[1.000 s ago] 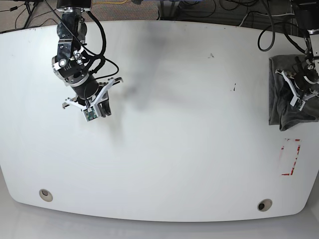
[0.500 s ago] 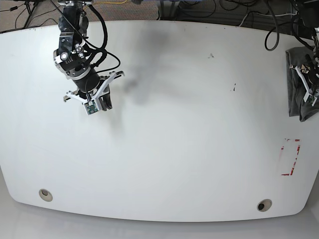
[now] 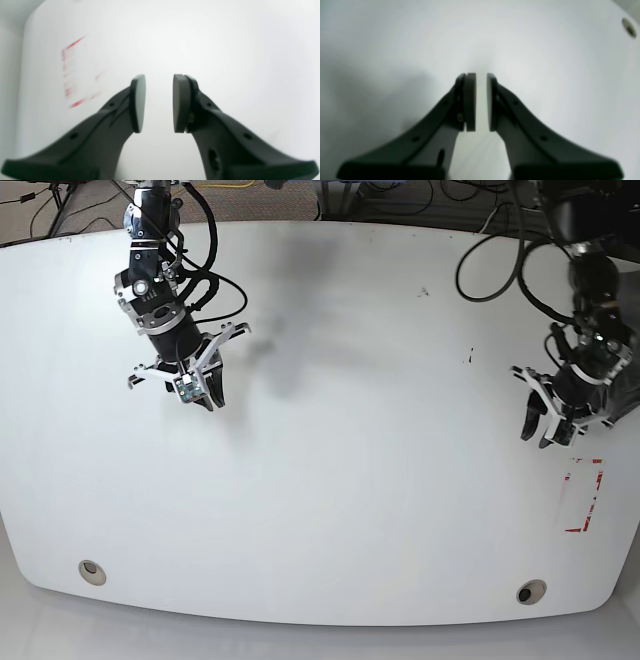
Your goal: Layout the t-shirt on the table in an organized manner, then fold the t-shirt properly
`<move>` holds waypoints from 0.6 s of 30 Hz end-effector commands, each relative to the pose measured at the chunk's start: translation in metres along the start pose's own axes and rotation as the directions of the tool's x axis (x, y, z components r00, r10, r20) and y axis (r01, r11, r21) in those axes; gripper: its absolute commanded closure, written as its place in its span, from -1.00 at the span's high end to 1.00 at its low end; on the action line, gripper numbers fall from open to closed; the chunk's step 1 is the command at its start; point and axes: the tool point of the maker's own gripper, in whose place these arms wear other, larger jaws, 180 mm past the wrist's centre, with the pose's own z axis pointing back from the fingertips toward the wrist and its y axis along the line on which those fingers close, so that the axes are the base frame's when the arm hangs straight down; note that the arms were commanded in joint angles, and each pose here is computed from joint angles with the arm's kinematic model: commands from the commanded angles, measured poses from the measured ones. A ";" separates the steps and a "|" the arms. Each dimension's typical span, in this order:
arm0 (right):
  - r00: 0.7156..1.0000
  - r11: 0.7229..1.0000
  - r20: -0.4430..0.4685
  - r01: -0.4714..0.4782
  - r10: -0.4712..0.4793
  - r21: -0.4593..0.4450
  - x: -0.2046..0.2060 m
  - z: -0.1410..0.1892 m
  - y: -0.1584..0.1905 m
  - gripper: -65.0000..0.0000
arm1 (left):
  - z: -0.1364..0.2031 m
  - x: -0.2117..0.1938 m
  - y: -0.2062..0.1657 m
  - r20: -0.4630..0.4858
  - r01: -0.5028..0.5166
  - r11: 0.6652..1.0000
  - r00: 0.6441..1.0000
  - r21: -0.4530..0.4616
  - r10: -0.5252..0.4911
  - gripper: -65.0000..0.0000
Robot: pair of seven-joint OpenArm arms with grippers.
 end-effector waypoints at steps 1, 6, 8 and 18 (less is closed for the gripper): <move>0.997 0.999 0.071 -0.023 0.025 -0.032 0.004 -0.006 -0.004 -0.80 | 0.002 0.028 0.003 0.166 -0.086 0.992 0.984 0.090 0.071 -0.47; 0.989 0.993 0.144 -0.008 0.025 -0.121 -0.011 -0.003 -0.025 -0.80 | 0.013 0.037 -0.041 0.376 -0.231 0.966 0.911 0.119 0.172 -0.46; 0.992 0.992 0.128 0.004 0.013 -0.130 -0.023 0.004 -0.026 -0.80 | 0.019 0.035 -0.057 0.389 -0.237 0.963 0.905 0.127 0.171 -0.46; 0.994 0.990 0.024 0.112 -0.111 -0.079 -0.072 0.063 0.007 -0.80 | 0.085 -0.023 -0.134 0.222 -0.294 0.950 0.938 0.108 0.265 -0.46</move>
